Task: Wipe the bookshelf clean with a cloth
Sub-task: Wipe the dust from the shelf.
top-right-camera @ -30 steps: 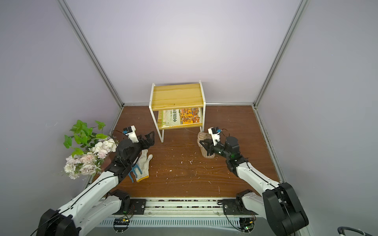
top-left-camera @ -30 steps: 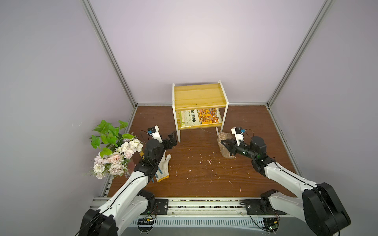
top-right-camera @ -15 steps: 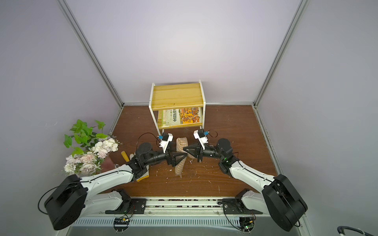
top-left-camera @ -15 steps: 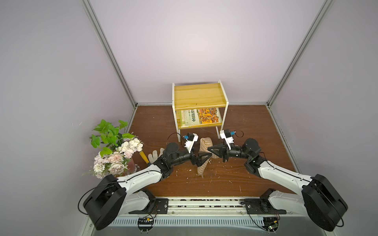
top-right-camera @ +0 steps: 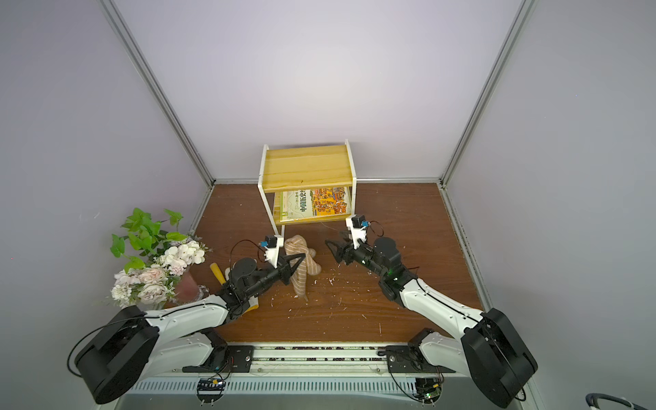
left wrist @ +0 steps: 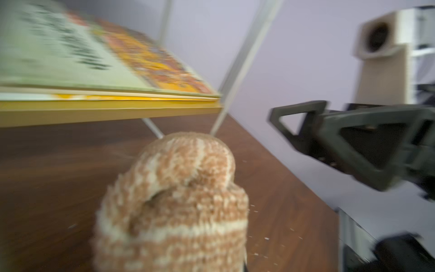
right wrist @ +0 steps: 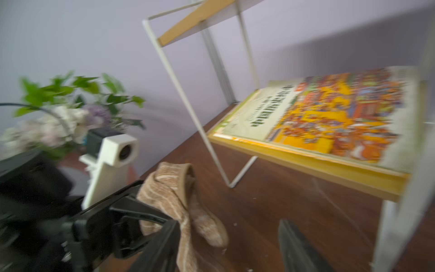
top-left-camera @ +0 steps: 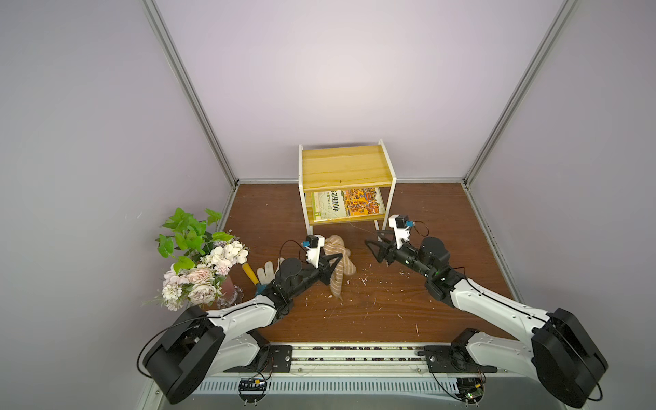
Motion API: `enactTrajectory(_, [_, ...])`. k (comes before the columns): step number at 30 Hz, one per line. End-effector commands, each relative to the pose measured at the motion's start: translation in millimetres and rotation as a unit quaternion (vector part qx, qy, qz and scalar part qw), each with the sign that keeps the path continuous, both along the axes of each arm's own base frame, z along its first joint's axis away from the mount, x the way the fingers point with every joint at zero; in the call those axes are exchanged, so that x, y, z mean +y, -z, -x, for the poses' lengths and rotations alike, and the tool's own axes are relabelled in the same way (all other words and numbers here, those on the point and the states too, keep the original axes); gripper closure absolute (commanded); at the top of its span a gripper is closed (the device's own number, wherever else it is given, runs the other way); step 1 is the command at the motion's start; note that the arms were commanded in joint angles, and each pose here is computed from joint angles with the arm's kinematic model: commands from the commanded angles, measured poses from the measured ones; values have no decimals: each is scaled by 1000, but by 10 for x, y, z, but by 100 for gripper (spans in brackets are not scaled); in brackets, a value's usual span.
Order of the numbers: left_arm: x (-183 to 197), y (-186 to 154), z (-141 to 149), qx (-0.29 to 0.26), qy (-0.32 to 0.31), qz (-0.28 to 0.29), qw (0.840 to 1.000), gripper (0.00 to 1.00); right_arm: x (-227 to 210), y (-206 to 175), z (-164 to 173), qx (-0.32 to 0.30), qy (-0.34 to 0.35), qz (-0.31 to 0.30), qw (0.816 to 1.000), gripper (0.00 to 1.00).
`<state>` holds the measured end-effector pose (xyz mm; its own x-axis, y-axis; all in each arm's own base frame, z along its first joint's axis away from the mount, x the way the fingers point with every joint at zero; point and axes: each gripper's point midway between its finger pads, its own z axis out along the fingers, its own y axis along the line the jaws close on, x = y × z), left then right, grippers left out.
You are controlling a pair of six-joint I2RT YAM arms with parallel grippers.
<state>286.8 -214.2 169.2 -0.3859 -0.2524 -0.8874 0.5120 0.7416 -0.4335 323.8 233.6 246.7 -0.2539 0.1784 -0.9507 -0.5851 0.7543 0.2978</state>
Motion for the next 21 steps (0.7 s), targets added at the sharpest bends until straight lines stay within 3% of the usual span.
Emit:
enactTrajectory(1, [727, 2, -387, 33, -216, -33, 975, 100, -848, -279, -516, -43, 260, 50, 963, 21])
enactTrajectory(4, [775, 59, -585, 66, -217, -35, 973, 100, -948, -481, -774, -68, 254, 38, 964, 19])
enactTrajectory(7, [764, 503, -740, 145, -230, -54, 961, 100, -793, -626, -986, -99, 196, 31, 975, 19])
enactTrajectory(9, [771, 922, -661, 195, -234, -50, 951, 100, -634, -623, -1038, -114, 156, 45, 980, 21])
enactTrajectory(11, [795, 1183, -532, 210, -234, -13, 949, 100, -476, -519, -1011, -112, 110, 48, 986, 22])
enactTrajectory(14, [848, 1012, -712, 197, -227, 0, 954, 100, -365, -448, -932, -123, 73, 49, 989, 22])
enactTrajectory(18, [821, 428, -976, 133, -223, -12, 966, 100, -430, -612, -987, -145, 98, 48, 983, 20])
enactTrajectory(21, [883, 485, -965, 141, -242, -7, 960, 100, -499, -665, -1078, -159, 128, 47, 978, 19])
